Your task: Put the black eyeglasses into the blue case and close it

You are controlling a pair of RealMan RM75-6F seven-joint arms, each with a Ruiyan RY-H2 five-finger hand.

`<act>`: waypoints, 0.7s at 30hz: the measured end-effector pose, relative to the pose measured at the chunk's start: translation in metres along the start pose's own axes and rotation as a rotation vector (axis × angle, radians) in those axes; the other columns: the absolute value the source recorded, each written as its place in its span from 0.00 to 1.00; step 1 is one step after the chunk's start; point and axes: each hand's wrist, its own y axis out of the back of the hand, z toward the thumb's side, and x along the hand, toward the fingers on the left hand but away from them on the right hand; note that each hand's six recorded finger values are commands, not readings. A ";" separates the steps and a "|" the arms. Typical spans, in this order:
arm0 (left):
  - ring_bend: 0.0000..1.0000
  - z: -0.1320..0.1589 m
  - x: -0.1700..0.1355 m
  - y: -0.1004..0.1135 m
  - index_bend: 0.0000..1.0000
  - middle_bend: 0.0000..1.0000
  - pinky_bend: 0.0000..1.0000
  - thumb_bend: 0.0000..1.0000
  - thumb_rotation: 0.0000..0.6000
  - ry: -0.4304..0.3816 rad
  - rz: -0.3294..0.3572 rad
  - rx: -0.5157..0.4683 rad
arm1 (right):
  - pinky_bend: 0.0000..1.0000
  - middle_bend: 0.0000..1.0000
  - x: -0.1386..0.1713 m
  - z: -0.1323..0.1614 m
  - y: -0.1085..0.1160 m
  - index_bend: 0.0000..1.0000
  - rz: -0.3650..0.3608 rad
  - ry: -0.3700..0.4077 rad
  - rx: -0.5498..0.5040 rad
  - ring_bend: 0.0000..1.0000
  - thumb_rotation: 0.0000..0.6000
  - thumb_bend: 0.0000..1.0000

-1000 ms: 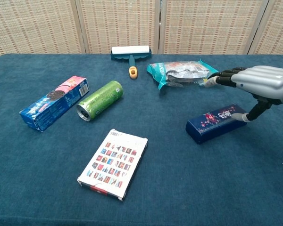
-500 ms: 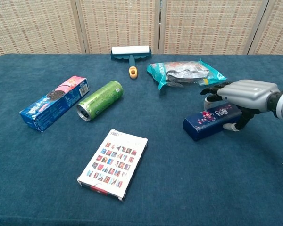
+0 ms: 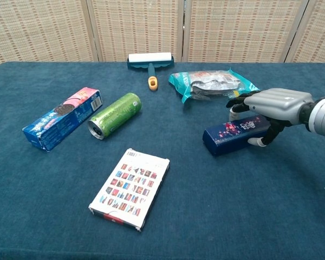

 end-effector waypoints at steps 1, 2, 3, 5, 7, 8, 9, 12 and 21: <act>0.01 0.000 0.000 0.000 0.00 0.00 0.00 0.31 1.00 0.000 0.000 0.000 | 0.00 0.03 0.002 0.000 0.002 0.00 -0.007 0.000 -0.006 0.00 1.00 0.29; 0.01 0.000 0.001 0.000 0.00 0.00 0.00 0.31 1.00 -0.001 0.000 0.001 | 0.00 0.02 0.004 -0.001 0.004 0.00 -0.014 -0.002 -0.009 0.00 1.00 0.29; 0.01 0.000 0.001 0.000 0.00 0.00 0.00 0.31 1.00 -0.002 -0.001 0.001 | 0.00 0.02 0.006 -0.002 0.005 0.00 -0.023 -0.005 -0.012 0.00 1.00 0.29; 0.01 0.001 0.003 -0.001 0.00 0.00 0.00 0.31 1.00 -0.006 -0.001 0.001 | 0.00 0.02 0.015 -0.007 0.011 0.00 -0.049 -0.016 -0.019 0.00 1.00 0.29; 0.01 0.002 0.006 0.000 0.00 0.00 0.00 0.31 1.00 -0.012 0.004 0.001 | 0.00 0.02 0.026 -0.014 0.017 0.00 -0.077 -0.035 -0.027 0.00 1.00 0.29; 0.01 0.003 0.007 0.000 0.00 0.00 0.00 0.31 1.00 -0.015 0.007 0.001 | 0.00 0.02 0.032 -0.018 0.020 0.00 -0.090 -0.044 -0.031 0.00 1.00 0.29; 0.01 0.004 0.008 0.001 0.00 0.00 0.00 0.31 1.00 -0.019 0.009 0.000 | 0.00 0.02 0.038 -0.022 0.022 0.00 -0.103 -0.055 -0.034 0.00 1.00 0.29; 0.01 0.006 0.011 0.001 0.00 0.00 0.00 0.31 1.00 -0.026 0.014 0.001 | 0.00 0.02 0.062 -0.036 0.031 0.00 -0.153 -0.096 -0.038 0.00 1.00 0.29; 0.01 0.017 0.021 0.005 0.00 0.00 0.00 0.31 1.00 -0.043 0.042 0.003 | 0.00 0.14 0.160 -0.083 0.040 0.13 -0.282 -0.272 -0.038 0.00 1.00 0.29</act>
